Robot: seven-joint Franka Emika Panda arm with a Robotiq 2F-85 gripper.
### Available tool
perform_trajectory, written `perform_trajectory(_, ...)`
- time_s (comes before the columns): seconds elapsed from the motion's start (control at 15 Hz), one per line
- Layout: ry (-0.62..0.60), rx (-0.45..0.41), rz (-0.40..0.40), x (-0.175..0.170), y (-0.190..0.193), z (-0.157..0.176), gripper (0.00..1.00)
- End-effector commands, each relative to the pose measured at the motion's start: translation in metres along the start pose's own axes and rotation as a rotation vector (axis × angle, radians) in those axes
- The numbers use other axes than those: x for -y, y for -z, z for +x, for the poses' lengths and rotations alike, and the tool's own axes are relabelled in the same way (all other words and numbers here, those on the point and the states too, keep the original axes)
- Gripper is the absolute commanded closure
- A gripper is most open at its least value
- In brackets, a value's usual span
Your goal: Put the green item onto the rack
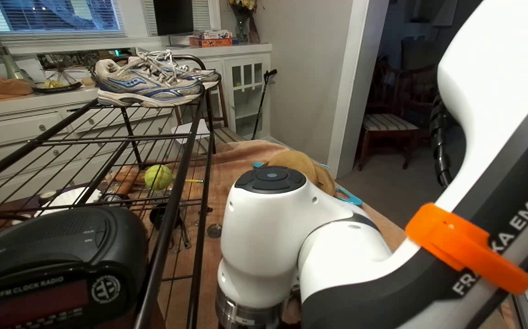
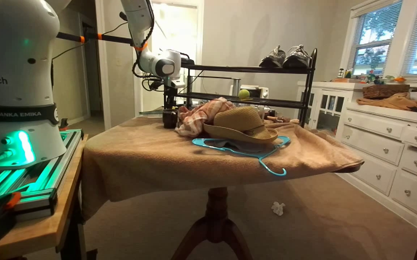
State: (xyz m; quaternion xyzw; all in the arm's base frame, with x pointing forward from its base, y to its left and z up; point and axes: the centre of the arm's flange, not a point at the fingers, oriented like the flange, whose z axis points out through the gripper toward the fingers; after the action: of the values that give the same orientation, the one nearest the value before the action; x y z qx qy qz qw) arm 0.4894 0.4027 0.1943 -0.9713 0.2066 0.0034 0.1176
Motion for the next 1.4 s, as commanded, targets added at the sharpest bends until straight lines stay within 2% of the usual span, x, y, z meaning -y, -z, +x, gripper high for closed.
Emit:
perform_trajectory(0.0, -0.083, 0.005, -0.039, -0.042, 0.03, 0.002, 1.0)
perform_trajectory(0.2, -0.154, -0.001, -0.049, -0.064, 0.054, 0.015, 1.0)
perform_trajectory(0.33, -0.179, 0.052, -0.058, -0.071, 0.079, 0.022, 1.0)
perform_trajectory(0.53, -0.198, 0.151, -0.005, -0.069, 0.13, 0.031, 1.0)
perform_trajectory(0.67, -0.242, 0.179, 0.043, -0.063, 0.167, 0.037, 1.0)
perform_trajectory(1.0, -0.428, 0.11, 0.206, -0.053, 0.25, 0.067, 1.0)
perform_trajectory(1.33, -0.645, 0.006, 0.341, -0.021, 0.295, 0.095, 1.0)
